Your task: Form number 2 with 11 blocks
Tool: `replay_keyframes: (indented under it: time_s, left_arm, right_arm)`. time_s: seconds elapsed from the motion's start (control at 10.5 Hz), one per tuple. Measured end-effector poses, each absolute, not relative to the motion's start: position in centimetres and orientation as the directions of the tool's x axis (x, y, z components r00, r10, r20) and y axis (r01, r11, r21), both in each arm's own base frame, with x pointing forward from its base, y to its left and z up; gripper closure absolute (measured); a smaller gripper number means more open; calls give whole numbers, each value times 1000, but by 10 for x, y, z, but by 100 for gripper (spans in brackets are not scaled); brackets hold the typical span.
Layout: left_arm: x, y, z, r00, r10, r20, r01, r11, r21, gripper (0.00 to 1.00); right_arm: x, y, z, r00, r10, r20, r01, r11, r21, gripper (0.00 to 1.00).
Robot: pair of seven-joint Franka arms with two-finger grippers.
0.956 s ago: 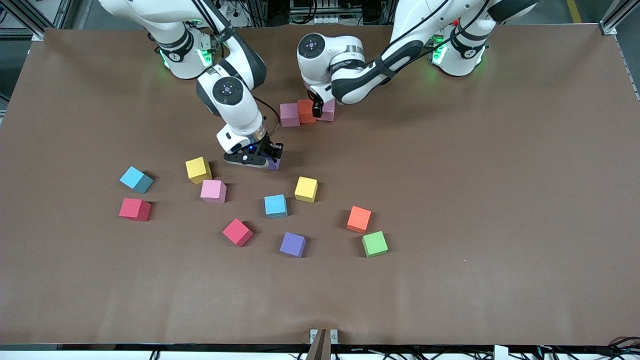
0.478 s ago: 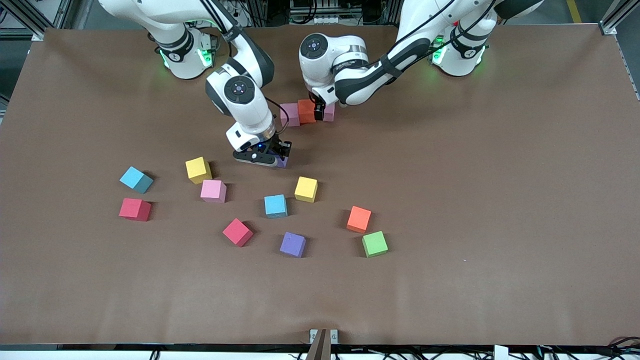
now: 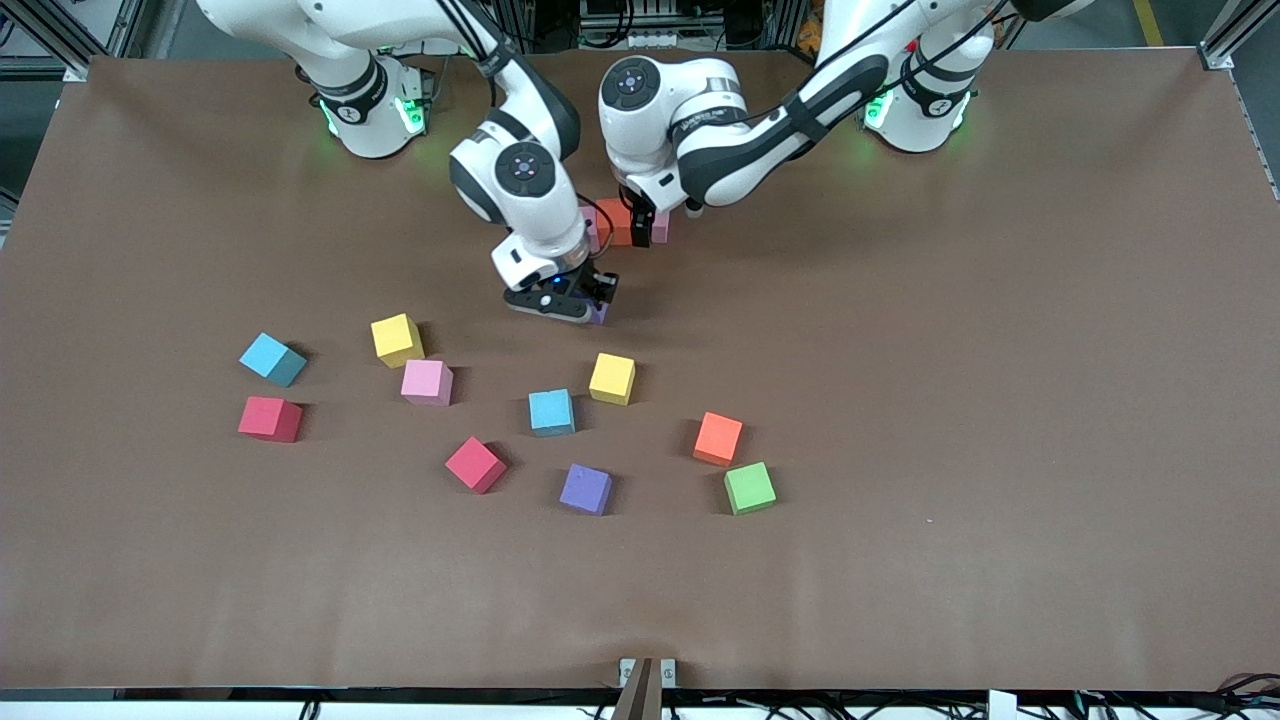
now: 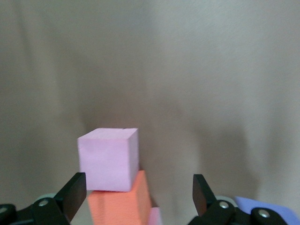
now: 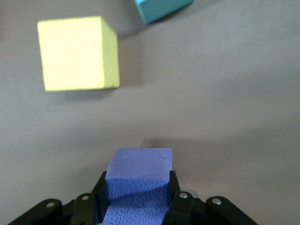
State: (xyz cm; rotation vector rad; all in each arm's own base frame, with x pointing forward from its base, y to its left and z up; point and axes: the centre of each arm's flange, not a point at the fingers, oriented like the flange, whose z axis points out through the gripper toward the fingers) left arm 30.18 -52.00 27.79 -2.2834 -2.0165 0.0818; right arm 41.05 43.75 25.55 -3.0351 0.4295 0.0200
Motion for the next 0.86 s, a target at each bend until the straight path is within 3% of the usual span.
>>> replay_keyframes:
  time_s: [0.38,0.57,0.86]
  left_arm:
    - [323,-492,278,96,995,38,987,-90,-131,0]
    - [322,-477,286,102,995,18,984,-98,-150,0]
    - [353,-438,315,61,998,-31,988,-65,-141,0]
  right_arm:
    - [394,484,241,947,-318,-45,-320,-945,-59,48]
    - [380,494,226,971,-239,-26,-240,-970,-33,48]
    - [351,515,218,985,-170,-35,-171,-985,-26,48]
